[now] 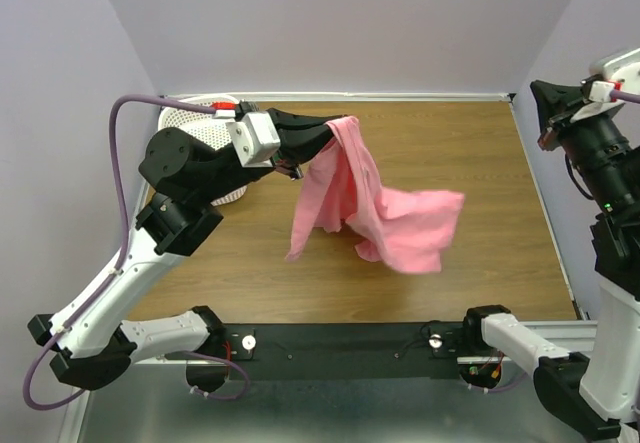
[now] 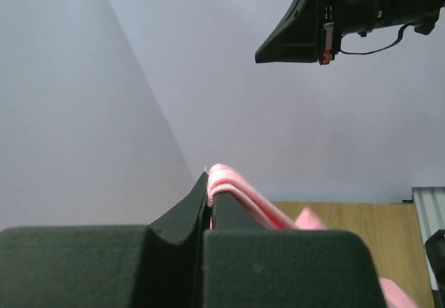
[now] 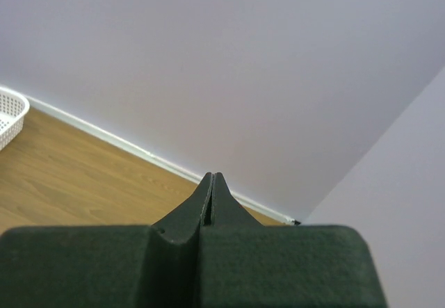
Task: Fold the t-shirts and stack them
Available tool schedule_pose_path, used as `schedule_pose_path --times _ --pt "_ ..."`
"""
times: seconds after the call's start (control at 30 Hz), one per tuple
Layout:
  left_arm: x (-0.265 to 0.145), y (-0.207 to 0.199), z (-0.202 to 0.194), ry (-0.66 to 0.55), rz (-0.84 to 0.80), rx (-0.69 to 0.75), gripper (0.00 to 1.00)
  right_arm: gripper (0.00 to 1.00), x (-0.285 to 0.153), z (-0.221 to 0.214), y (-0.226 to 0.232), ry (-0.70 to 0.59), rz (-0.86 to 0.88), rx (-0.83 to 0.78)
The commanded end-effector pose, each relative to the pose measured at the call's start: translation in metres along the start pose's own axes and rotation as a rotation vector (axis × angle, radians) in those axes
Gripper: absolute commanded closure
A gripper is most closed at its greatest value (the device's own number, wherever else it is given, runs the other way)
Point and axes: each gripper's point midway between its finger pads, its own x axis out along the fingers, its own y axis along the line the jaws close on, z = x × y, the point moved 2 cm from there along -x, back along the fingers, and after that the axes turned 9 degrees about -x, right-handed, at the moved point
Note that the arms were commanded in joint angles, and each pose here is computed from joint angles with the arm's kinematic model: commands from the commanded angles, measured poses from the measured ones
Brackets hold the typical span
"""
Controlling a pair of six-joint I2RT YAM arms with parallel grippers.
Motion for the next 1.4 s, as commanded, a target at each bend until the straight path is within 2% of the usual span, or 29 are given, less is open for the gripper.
schedule_pose_path --times 0.0,0.07,0.13,0.17,0.2,0.27,0.3,0.33,0.37,0.4,0.43,0.47,0.5,0.53,0.63,0.87,1.07,1.2,1.37 --pt "-0.005 -0.013 0.026 -0.038 -0.039 -0.043 1.0 1.0 -0.013 0.03 -0.005 -0.091 -0.002 0.01" --pt "0.0 -0.022 0.031 -0.049 -0.07 -0.074 1.0 0.99 -0.021 0.039 -0.006 -0.119 -0.001 0.014" --pt "0.005 -0.025 0.031 -0.049 -0.075 -0.092 1.0 0.99 -0.023 0.041 0.011 -0.146 0.097 0.026" --pt "0.011 -0.026 0.032 -0.051 -0.077 -0.111 1.0 0.99 -0.016 0.024 0.031 -0.116 0.189 0.061" --pt "0.014 -0.022 0.03 -0.043 -0.052 -0.12 1.0 0.93 -0.021 0.022 0.069 -0.158 0.415 0.086" --pt "0.025 -0.013 0.03 -0.037 -0.009 -0.156 1.0 0.78 -0.029 -0.033 0.135 -0.076 0.77 0.181" --pt "0.026 -0.004 0.025 -0.019 0.047 -0.171 1.0 0.7 -0.039 -0.044 0.156 -0.08 0.897 0.231" --pt "0.028 0.001 0.024 -0.015 0.078 -0.18 1.0 0.54 -0.061 -0.05 0.179 -0.114 1.056 0.314" --pt "0.033 0.007 0.023 -0.014 0.108 -0.188 1.0 0.44 -0.068 -0.059 0.188 -0.152 1.096 0.276" --pt "0.034 0.015 0.021 -0.009 0.157 -0.2 1.0 0.32 -0.076 -0.078 0.201 -0.136 1.131 0.296" --pt "0.035 0.019 0.021 -0.011 0.18 -0.204 1.0 0.11 -0.078 -0.08 0.202 -0.169 1.116 0.257" --pt "0.038 0.023 0.02 -0.011 0.202 -0.211 1.0 0.03 -0.091 -0.087 0.209 -0.16 1.092 0.275" --pt "0.039 0.03 0.02 -0.018 0.243 -0.217 1.0 0.0 -0.092 -0.087 0.209 -0.169 1.061 0.278" --pt "0.041 0.032 0.02 -0.023 0.255 -0.235 1.0 0.0 -0.089 -0.081 0.205 -0.222 1.02 0.238" --pt "0.051 0.038 0.028 -0.054 0.289 -0.264 1.0 0.01 -0.088 -0.099 0.215 -0.155 1.065 0.302" --pt "0.082 0.045 0.022 -0.074 0.332 -0.313 1.0 0.03 -0.064 -0.134 0.224 -0.068 1.03 0.356" --pt "0.099 0.047 0.022 -0.087 0.362 -0.325 1.0 0.09 -0.022 -0.161 0.213 0.068 0.881 0.357" --pt "0.101 0.051 0.019 -0.079 0.401 -0.331 1.0 0.11 -0.023 -0.151 0.212 0.043 0.901 0.365" --pt "0.101 0.056 0.009 -0.064 0.451 -0.354 1.0 0.09 -0.05 -0.126 0.221 -0.036 1.005 0.41"
